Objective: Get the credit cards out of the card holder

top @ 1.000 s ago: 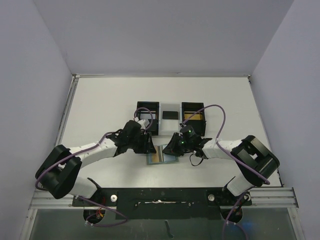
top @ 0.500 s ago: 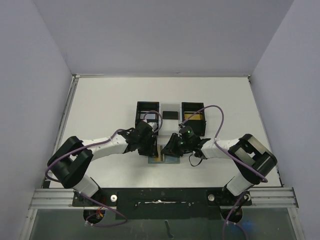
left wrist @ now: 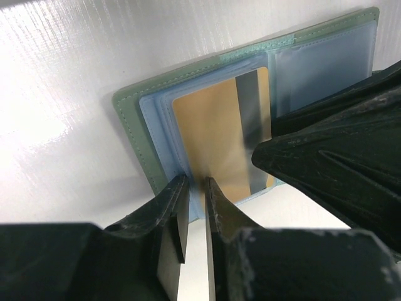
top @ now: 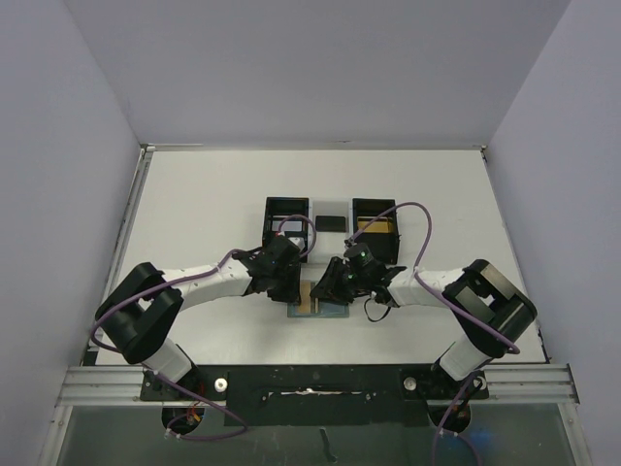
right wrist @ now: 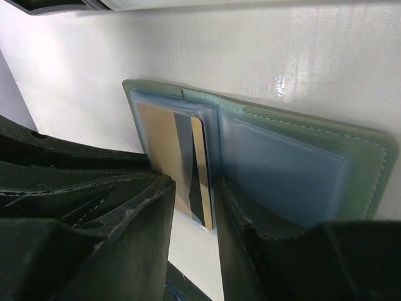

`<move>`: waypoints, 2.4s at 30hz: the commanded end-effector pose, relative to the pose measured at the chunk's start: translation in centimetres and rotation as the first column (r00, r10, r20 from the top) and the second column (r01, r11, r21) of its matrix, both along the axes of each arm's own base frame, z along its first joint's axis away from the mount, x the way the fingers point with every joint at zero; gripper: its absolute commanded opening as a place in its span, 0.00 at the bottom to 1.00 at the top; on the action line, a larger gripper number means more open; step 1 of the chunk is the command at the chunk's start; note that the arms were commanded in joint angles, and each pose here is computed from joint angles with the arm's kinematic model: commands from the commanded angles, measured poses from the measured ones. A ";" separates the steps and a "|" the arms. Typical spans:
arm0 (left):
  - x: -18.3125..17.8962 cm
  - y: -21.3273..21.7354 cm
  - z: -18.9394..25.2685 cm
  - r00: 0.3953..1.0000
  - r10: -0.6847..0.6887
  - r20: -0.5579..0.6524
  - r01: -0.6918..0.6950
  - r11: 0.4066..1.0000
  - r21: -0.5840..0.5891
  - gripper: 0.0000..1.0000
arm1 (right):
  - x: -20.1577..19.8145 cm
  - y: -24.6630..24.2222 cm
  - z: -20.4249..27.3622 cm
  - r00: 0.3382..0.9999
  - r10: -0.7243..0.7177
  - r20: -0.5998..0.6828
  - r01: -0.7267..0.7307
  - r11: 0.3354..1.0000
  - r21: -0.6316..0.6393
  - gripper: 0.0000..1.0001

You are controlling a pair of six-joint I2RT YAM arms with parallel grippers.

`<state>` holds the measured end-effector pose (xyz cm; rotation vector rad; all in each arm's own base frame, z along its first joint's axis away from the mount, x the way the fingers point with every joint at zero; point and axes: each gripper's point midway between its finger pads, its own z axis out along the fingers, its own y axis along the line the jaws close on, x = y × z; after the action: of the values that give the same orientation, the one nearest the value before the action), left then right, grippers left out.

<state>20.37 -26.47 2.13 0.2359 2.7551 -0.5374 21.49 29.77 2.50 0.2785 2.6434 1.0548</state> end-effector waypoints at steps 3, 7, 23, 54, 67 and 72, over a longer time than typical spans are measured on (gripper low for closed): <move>-0.3 1.8 -2.1 1.000 0.015 -0.011 -0.014 0.995 0.101 0.08 | 0.3 -0.5 -1.0 1.000 -0.016 0.010 0.017 0.996 -0.082 0.26; -0.4 1.3 -1.9 1.000 0.007 -0.011 -0.006 0.997 0.074 0.08 | 0.4 0.4 -0.5 0.999 0.017 0.042 -0.014 0.996 -0.084 0.17; -0.2 0.9 -1.1 1.000 -0.002 0.005 0.002 0.999 0.051 0.08 | 0.7 -1.5 0.9 0.997 -0.014 0.070 0.022 0.994 -0.106 0.00; 1.3 -2.1 2.1 0.998 0.007 0.069 0.002 0.993 -0.117 0.32 | 0.0 -2.0 -0.9 0.995 -0.103 0.002 0.102 0.993 0.056 0.25; 1.9 -2.1 2.3 0.996 0.031 0.082 -0.022 0.993 -0.113 0.34 | 0.0 -1.9 -0.8 0.996 -0.092 0.002 0.092 0.994 0.056 0.25; 1.6 -1.6 2.2 0.995 0.039 0.087 -0.030 0.994 -0.103 0.34 | 0.1 -1.7 -0.7 0.996 -0.091 0.005 0.091 0.994 0.059 0.25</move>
<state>21.53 -28.72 3.58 0.2126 2.6655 -0.6744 21.44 28.27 2.17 0.3997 2.5637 1.1158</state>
